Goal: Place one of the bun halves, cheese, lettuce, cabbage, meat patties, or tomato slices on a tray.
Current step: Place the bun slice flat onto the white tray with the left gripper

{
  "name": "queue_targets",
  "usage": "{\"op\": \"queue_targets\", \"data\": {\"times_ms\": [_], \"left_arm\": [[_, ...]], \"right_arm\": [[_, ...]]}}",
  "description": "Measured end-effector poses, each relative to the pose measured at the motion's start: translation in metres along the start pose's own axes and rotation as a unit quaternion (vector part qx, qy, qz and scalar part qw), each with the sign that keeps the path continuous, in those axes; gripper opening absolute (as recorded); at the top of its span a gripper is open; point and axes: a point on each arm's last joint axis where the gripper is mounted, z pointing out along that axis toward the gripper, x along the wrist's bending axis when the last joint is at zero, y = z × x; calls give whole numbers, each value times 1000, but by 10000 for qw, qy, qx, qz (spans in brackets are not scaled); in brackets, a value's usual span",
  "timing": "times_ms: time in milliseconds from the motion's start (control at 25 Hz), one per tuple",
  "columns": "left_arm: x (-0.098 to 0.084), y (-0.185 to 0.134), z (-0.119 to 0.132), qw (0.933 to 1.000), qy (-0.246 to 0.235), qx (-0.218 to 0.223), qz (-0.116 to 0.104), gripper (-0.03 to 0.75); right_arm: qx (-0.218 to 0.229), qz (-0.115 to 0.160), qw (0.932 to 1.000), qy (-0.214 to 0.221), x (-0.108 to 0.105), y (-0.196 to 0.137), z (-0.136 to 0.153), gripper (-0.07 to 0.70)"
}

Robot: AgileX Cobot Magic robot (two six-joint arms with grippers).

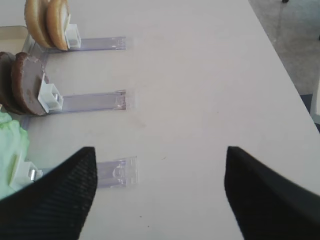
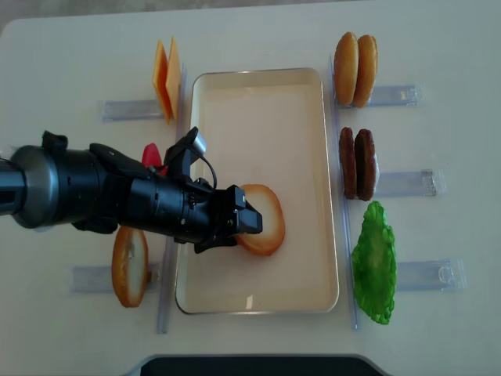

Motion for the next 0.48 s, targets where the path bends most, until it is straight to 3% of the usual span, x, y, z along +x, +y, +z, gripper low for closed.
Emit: {"op": "queue_targets", "data": {"times_ms": [280, 480], "left_arm": [[1, -2, 0, 9999, 57, 87, -50, 597], [0, -3, 0, 9997, 20, 185, -143, 613]], "right_arm": [[0, 0, 10000, 0, 0, 0, 0, 534], [0, 0, 10000, 0, 0, 0, 0, 534]]}}
